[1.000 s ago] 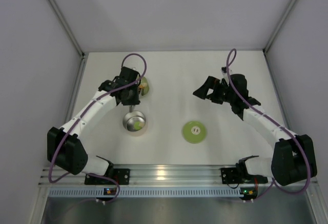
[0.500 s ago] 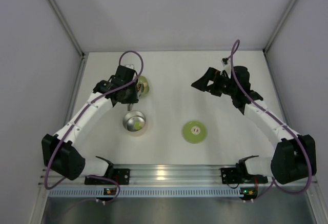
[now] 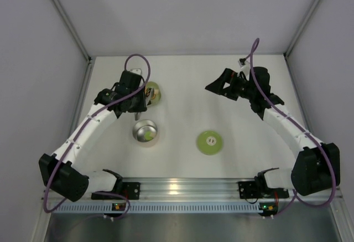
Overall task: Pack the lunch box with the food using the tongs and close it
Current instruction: Pick up the fake food from the plate, then place the fake food in the packing box.
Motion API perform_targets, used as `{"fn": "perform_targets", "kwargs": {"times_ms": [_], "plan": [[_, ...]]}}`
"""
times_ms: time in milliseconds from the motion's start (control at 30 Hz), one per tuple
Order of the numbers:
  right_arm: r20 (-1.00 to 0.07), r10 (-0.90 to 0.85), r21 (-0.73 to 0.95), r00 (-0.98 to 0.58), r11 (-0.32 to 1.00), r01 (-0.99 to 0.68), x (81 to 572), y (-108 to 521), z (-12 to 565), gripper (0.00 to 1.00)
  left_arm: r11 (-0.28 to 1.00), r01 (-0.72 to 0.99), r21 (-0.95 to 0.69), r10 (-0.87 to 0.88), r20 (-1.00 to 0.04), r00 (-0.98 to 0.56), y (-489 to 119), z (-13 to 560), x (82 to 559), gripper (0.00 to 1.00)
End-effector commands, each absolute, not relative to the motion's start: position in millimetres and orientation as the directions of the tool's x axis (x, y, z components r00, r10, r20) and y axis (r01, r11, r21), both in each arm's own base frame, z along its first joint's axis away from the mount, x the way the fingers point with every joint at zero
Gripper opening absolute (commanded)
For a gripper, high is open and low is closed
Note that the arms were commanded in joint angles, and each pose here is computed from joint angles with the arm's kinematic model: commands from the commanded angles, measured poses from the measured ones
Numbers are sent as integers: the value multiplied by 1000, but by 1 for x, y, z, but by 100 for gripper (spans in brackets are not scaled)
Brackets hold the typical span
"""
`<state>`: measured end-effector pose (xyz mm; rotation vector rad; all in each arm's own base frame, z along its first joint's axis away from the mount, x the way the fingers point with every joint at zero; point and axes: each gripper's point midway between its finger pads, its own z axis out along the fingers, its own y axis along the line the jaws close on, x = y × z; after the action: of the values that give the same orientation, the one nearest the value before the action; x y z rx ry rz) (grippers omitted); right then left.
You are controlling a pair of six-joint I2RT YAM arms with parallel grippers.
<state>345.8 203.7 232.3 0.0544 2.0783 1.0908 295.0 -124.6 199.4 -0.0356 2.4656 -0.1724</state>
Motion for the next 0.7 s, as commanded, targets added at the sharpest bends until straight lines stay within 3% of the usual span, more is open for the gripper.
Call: {"fn": "perform_targets", "kwargs": {"times_ms": [0, 300, 667], "plan": [[-633, 380, 718, -675, 613, -328, 352, 205, 256, 99, 987, 38, -156, -79, -676, -732, -124, 227, 295, 15], [-625, 383, 722, -680, 614, -318, 358, 206, 255, 99, 982, 36, -183, -100, -676, -730, -113, 243, 263, 16], [-619, 398, 729, -676, 613, -306, 365, 206, 261, 99, 979, -10, -204, -138, -624, -769, -85, 223, 194, 16]]}}
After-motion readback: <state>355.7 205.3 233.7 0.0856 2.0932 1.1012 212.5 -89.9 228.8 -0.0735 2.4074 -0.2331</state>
